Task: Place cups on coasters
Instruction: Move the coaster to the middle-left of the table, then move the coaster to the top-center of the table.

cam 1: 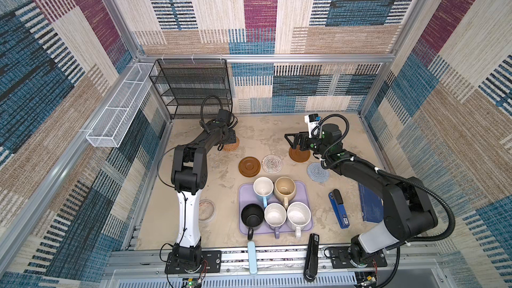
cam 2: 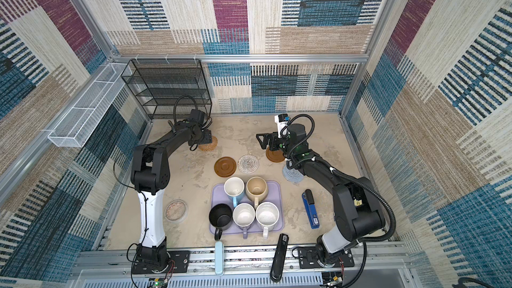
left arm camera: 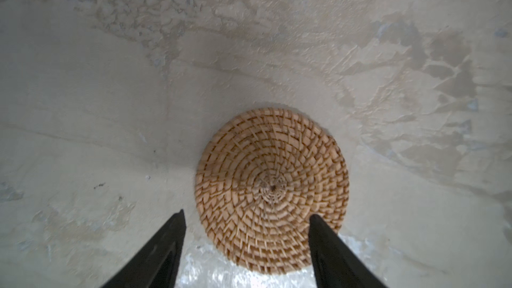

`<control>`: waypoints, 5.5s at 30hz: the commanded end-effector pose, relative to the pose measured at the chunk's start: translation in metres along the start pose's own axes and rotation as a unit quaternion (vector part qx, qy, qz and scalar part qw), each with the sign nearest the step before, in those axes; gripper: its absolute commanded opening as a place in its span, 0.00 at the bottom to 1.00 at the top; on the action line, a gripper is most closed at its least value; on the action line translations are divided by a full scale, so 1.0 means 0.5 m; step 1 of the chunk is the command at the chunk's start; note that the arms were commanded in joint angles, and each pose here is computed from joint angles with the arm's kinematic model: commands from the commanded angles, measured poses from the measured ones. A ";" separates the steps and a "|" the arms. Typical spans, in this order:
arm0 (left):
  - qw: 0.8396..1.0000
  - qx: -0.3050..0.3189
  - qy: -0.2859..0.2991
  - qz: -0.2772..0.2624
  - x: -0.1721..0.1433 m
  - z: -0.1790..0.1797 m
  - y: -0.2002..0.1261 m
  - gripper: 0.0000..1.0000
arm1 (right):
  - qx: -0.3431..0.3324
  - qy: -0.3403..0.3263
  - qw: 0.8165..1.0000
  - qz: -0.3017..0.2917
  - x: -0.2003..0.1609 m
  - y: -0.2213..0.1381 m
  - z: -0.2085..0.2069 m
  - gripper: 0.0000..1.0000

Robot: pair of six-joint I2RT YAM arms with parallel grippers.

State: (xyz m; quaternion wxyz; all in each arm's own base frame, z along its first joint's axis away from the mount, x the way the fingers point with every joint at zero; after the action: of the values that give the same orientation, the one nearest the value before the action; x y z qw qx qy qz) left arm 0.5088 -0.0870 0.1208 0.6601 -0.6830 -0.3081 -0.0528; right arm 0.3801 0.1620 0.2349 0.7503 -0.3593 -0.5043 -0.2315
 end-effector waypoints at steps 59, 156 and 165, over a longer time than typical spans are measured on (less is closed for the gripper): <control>0.996 0.020 0.002 0.087 -0.155 0.109 -0.116 0.60 | 0.074 0.006 0.997 -0.013 0.007 -0.034 0.053 1.00; 0.976 -0.195 0.051 0.085 -0.147 -0.142 -0.311 0.86 | -0.024 0.005 0.982 0.186 -0.098 0.074 0.035 0.91; 0.945 -0.313 0.026 0.092 -0.206 -0.101 -0.415 0.99 | -0.017 -0.022 0.968 0.251 -0.145 0.137 0.054 0.83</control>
State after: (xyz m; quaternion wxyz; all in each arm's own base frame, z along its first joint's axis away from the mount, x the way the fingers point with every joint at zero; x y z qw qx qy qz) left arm 0.3483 -0.1800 0.2455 0.4675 -0.8578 -0.1897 -0.0980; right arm 0.3854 0.2214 0.1591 0.7766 -0.4762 -0.4087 -0.0564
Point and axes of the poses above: each gripper's point midway between its finger pads, its own y axis out along the fingers, its own z axis along the line the jaws close on, x = y × z, the point moved 7 cm from there along -y, back along the fingers, and after that the axes turned 14 degrees about -y, right-handed, at the moved point
